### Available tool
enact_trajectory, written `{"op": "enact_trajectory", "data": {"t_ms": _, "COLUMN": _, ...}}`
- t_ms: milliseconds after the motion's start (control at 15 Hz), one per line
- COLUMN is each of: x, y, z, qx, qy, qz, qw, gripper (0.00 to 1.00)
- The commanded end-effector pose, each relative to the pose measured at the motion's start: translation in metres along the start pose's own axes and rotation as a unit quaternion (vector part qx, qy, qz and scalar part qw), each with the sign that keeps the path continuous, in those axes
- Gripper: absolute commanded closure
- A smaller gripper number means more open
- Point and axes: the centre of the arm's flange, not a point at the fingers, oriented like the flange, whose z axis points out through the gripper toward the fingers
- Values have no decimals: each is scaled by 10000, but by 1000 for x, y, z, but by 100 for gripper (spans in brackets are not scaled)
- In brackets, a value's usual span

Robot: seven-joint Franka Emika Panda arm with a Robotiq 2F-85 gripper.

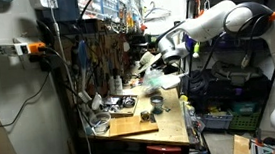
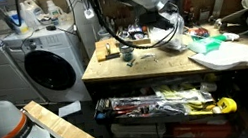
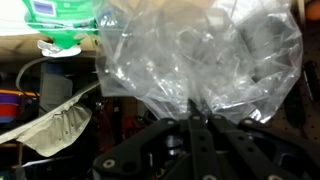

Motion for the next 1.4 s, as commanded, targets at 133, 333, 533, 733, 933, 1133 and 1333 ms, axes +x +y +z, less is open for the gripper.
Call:
{"op": "enact_trajectory", "data": {"t_ms": 133, "x": -68, "y": 25, "z": 56, "qx": -23, "qy": 618, "qz": 477, "qw": 9969, "gripper": 100}}
{"op": "enact_trajectory", "data": {"t_ms": 333, "x": -109, "y": 35, "z": 80, "qx": 63, "qy": 488, "qz": 589, "qw": 9971, "gripper": 100}}
{"op": "enact_trajectory", "data": {"t_ms": 533, "x": -145, "y": 36, "z": 99, "qx": 253, "qy": 419, "qz": 609, "qw": 9969, "gripper": 100}}
{"op": "enact_trajectory", "data": {"t_ms": 733, "x": -169, "y": 28, "z": 112, "qx": 402, "qy": 252, "qz": 560, "qw": 9973, "gripper": 100}}
{"op": "enact_trajectory", "data": {"t_ms": 933, "x": -167, "y": 26, "z": 112, "qx": 456, "qy": 188, "qz": 370, "qw": 9981, "gripper": 100}}
{"op": "enact_trajectory", "data": {"t_ms": 1133, "x": -163, "y": 25, "z": 108, "qx": 488, "qy": -80, "qz": 115, "qw": 9987, "gripper": 75}}
{"op": "enact_trajectory", "data": {"t_ms": 1333, "x": -148, "y": 24, "z": 96, "qx": 465, "qy": -143, "qz": -347, "qw": 9982, "gripper": 60}}
